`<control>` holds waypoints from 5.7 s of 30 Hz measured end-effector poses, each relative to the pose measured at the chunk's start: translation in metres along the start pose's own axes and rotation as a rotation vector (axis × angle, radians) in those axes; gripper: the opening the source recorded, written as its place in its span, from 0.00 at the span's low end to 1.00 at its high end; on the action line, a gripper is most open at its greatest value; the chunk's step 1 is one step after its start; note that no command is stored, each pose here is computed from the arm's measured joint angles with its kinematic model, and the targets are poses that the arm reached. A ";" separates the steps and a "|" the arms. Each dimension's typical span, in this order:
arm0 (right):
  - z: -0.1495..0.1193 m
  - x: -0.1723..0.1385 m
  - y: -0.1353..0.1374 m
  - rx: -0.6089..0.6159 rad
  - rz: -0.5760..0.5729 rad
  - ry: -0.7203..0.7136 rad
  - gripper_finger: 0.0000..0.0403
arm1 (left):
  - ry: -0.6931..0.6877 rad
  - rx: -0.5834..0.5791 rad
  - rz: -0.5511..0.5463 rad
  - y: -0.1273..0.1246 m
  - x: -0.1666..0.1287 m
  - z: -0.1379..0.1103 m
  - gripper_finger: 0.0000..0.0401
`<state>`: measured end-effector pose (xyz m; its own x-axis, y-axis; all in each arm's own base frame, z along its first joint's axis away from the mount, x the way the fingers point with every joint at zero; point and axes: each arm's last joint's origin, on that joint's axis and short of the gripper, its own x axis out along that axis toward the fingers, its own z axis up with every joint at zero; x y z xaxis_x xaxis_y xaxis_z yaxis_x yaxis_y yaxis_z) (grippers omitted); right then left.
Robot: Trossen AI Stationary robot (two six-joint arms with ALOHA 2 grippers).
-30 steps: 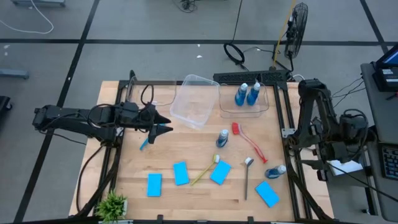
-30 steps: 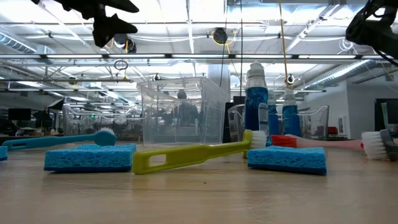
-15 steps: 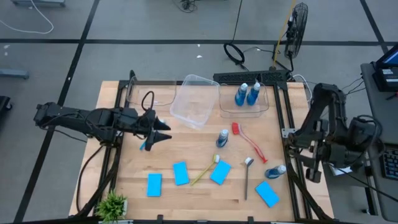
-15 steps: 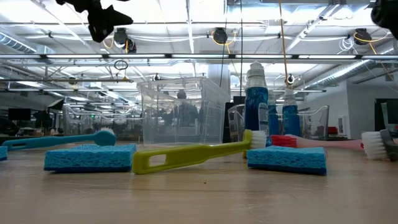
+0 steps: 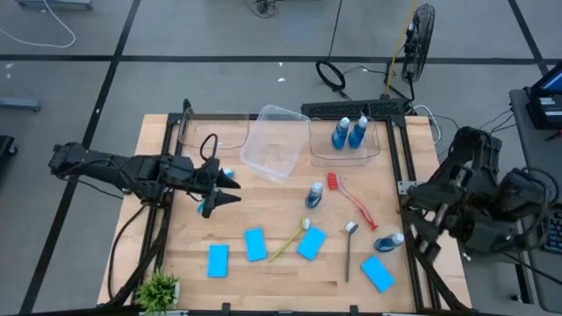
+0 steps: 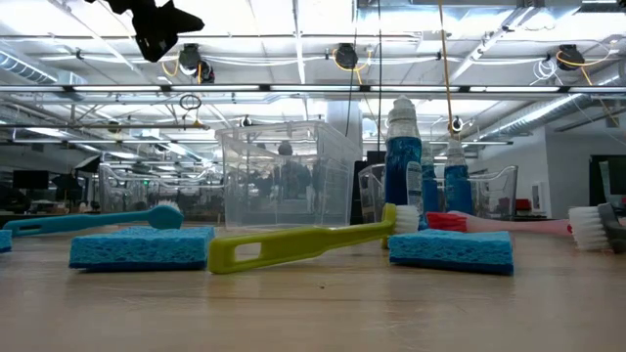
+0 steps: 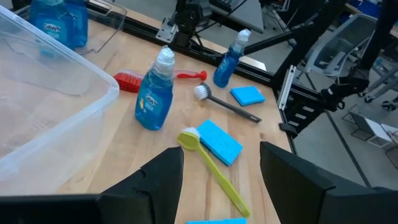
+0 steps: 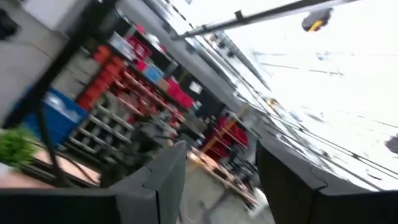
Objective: Pick & Place Kitchen Sink Supplies
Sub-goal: Put the blue soap dispenser into the right transparent bin
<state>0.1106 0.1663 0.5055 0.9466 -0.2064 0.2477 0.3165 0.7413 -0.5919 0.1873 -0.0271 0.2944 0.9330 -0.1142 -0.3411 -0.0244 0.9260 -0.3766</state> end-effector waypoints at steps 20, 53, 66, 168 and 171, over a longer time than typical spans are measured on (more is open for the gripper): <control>-0.020 0.057 -0.030 -0.192 -0.191 0.142 0.45 | -0.048 0.036 -0.052 -0.008 0.000 0.003 0.53; -0.051 0.094 -0.089 -0.418 -0.147 0.315 0.45 | -0.105 0.039 -0.005 -0.008 -0.001 0.007 0.53; -0.112 0.084 -0.077 -0.078 0.163 0.645 0.45 | -0.111 0.025 0.008 -0.007 -0.001 0.007 0.53; -0.179 -0.032 0.095 0.653 0.756 1.756 0.42 | -0.075 0.134 0.094 -0.003 0.000 0.003 0.53; -0.177 -0.032 0.093 0.655 0.751 1.734 0.39 | -0.075 0.118 0.093 -0.003 -0.001 0.003 0.53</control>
<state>0.1211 0.1291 0.3070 0.0229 0.2135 -0.9767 0.2160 0.9528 0.2133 0.1878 -0.0289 0.2978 0.9531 -0.0026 -0.3026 -0.0740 0.9676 -0.2415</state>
